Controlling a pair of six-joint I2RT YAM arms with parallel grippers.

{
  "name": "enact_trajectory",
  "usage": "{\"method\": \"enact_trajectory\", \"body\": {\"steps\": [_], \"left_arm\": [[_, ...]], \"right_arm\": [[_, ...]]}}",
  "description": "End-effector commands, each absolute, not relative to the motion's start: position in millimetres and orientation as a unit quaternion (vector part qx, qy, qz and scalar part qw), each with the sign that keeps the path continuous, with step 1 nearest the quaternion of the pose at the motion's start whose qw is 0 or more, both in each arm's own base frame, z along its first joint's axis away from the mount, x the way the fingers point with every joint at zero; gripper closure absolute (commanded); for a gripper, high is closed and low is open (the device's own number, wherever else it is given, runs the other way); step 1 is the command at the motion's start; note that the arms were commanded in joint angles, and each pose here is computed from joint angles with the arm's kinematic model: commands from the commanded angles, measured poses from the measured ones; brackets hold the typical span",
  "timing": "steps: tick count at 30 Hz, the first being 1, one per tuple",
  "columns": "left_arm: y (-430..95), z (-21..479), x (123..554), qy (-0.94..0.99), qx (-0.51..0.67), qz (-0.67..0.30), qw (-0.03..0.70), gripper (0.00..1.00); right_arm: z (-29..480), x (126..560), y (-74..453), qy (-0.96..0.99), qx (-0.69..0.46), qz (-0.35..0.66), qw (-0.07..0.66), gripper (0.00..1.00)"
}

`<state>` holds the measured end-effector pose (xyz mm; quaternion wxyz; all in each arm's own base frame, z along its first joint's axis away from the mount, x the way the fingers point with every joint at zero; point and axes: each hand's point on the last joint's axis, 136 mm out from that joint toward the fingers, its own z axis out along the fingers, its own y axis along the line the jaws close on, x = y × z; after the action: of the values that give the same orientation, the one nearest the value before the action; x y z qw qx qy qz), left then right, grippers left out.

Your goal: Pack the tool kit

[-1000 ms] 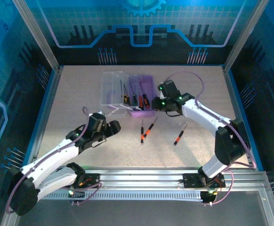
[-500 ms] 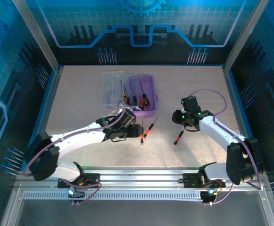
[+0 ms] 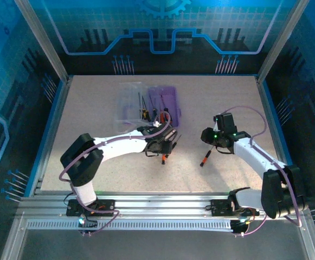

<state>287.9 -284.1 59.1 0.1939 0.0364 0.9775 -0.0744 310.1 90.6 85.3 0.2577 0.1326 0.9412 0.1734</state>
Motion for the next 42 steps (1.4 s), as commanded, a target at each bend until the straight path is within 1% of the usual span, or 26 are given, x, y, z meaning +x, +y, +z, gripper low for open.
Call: {"method": "enact_trajectory", "body": {"steps": [1, 6, 9, 13, 16, 22, 27, 28, 32, 39, 42], "left_arm": [[-268, 46, 288, 0.982, 0.034, -0.012, 0.186, 0.45], [-279, 36, 288, 0.983, 0.035, -0.033, 0.177, 0.47], [-278, 33, 289, 0.983, 0.038, -0.027, 0.178, 0.48], [-280, 25, 287, 0.984, 0.041, -0.03, 0.169, 0.51], [-282, 18, 286, 0.986, 0.043, -0.031, 0.159, 0.57], [-284, 12, 284, 0.987, 0.051, -0.028, 0.147, 0.57], [-285, 10, 283, 0.988, 0.056, -0.027, 0.142, 0.54], [-283, 9, 283, 0.988, 0.055, -0.021, 0.143, 0.55], [-275, 7, 281, 0.988, 0.054, -0.008, 0.144, 0.7], [-262, 5, 275, 0.988, 0.055, 0.01, 0.142, 0.79], [-261, 8, 272, 0.987, 0.063, 0.003, 0.145, 0.82]], "right_arm": [[92, 312, 91, 0.935, 0.131, 0.189, 0.27, 0.69], [91, 317, 93, 0.934, 0.131, 0.194, 0.269, 0.69], [91, 318, 95, 0.934, 0.129, 0.201, 0.265, 0.69], [87, 317, 96, 0.935, 0.129, 0.202, 0.261, 0.69], [86, 316, 96, 0.935, 0.129, 0.201, 0.26, 0.69], [85, 315, 94, 0.936, 0.132, 0.198, 0.26, 0.69], [85, 314, 93, 0.936, 0.132, 0.197, 0.261, 0.69], [85, 314, 93, 0.936, 0.131, 0.197, 0.261, 0.69], [87, 314, 92, 0.936, 0.132, 0.195, 0.263, 0.69], [87, 314, 91, 0.935, 0.134, 0.194, 0.264, 0.69], [88, 315, 91, 0.935, 0.134, 0.195, 0.264, 0.69]]}}
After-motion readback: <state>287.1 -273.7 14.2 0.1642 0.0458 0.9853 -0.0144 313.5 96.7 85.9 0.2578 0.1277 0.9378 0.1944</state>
